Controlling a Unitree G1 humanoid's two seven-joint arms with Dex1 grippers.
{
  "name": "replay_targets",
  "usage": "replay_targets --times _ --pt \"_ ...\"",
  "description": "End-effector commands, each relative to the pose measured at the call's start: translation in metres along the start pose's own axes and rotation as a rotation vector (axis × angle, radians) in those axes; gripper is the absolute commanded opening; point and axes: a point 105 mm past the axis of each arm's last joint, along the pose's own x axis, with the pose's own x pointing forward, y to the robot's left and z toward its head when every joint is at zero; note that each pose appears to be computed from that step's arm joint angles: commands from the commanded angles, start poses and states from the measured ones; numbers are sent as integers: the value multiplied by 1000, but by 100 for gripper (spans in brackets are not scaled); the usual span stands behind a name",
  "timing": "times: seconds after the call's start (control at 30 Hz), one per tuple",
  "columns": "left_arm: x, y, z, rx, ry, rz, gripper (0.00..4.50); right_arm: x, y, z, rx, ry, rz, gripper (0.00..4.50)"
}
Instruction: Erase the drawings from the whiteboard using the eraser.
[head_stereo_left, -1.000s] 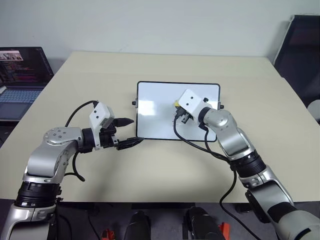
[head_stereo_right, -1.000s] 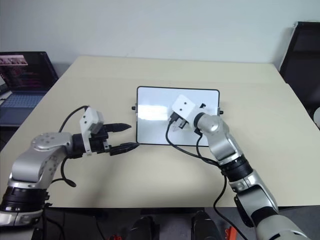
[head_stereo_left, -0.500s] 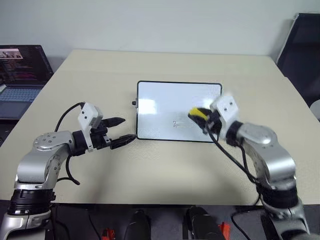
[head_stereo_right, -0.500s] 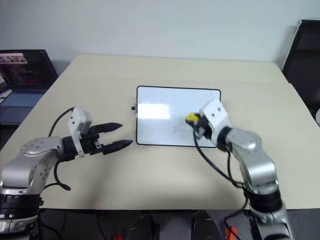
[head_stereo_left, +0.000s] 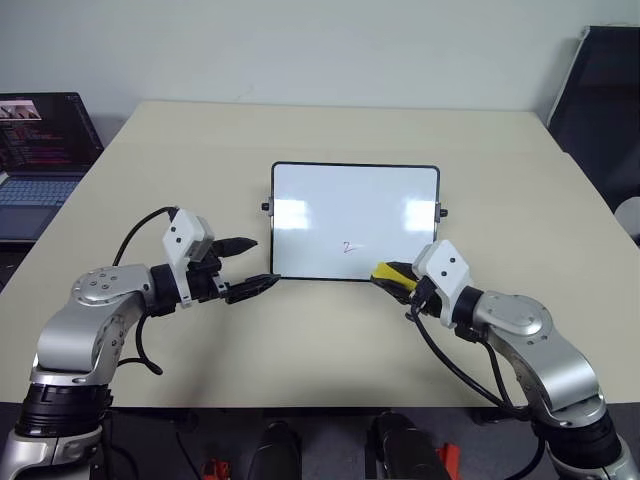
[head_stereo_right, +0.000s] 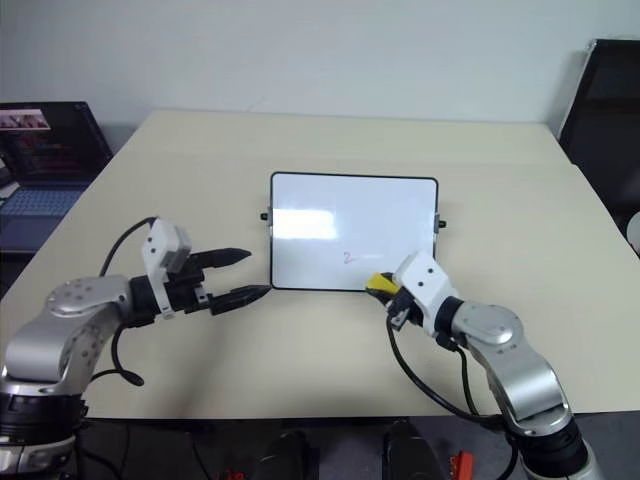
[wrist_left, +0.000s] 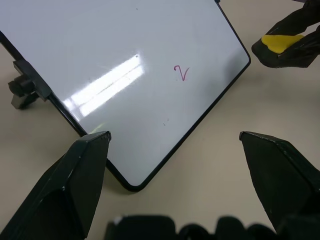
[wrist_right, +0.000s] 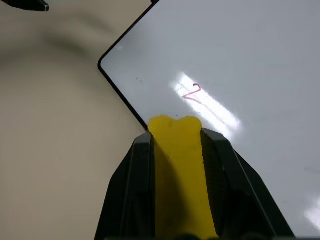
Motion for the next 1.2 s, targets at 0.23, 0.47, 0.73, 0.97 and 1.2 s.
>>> replay_targets --times 0.23,0.47,0.73,0.97,1.2 --pt "-9 -3 -8 40 -8 -34 450 2 3 11 -64 -45 32 97" --pt "-12 -2 -16 40 19 -50 450 0 9 3 -53 -6 63 97" --pt "-11 -1 -14 45 16 -71 450 -1 8 4 -56 -5 61 97" --pt "-10 5 -16 54 2 -64 450 7 5 12 -108 -34 37 97" --pt "-13 6 -28 87 57 -94 450 48 0 29 -312 -65 19 97"
